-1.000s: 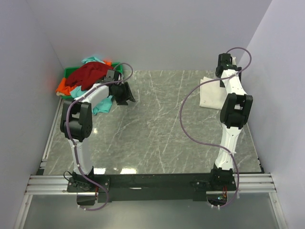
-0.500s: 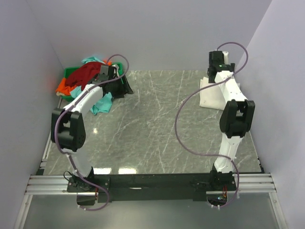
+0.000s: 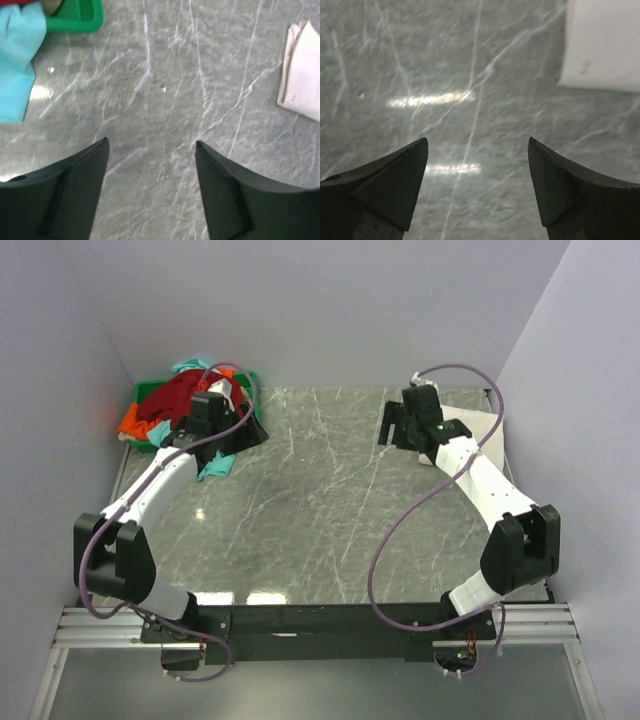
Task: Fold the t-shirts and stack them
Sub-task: Reset both grippers
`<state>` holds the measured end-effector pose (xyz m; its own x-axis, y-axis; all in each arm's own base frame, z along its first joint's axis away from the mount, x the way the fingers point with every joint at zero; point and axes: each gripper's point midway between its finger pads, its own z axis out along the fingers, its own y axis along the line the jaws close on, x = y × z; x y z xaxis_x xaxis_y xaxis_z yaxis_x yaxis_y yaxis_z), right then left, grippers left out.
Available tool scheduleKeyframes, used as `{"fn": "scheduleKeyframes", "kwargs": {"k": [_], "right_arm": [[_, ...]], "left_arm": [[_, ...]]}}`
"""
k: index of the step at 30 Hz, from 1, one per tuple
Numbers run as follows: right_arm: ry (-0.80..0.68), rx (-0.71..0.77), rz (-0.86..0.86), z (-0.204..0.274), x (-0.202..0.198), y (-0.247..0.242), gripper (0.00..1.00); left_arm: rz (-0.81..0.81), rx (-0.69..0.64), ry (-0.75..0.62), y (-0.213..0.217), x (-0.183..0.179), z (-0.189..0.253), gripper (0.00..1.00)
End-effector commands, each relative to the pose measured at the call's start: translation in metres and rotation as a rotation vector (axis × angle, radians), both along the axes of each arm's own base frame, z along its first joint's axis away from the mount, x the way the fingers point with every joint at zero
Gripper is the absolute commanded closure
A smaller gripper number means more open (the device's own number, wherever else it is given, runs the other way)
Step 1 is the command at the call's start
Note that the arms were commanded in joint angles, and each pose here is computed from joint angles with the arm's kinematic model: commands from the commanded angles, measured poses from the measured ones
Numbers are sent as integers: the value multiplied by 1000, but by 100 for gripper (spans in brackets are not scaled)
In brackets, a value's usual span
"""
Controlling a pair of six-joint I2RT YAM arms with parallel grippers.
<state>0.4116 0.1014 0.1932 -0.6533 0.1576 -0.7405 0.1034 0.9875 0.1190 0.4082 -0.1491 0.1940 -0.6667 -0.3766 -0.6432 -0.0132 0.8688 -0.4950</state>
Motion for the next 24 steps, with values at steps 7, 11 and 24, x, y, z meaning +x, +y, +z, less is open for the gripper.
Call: {"fn": "scheduleKeyframes", "kwargs": {"k": [7, 11, 24], "right_arm": [[16, 279, 149, -13, -57, 81, 13], [30, 289, 158, -26, -74, 88, 13], [18, 251, 151, -31, -93, 83, 14]], "left_arm": [[-20, 31, -129, 7, -32, 20, 15], [-18, 18, -144, 9, -45, 18, 15], [-13, 17, -173, 15, -66, 13, 12]]}}
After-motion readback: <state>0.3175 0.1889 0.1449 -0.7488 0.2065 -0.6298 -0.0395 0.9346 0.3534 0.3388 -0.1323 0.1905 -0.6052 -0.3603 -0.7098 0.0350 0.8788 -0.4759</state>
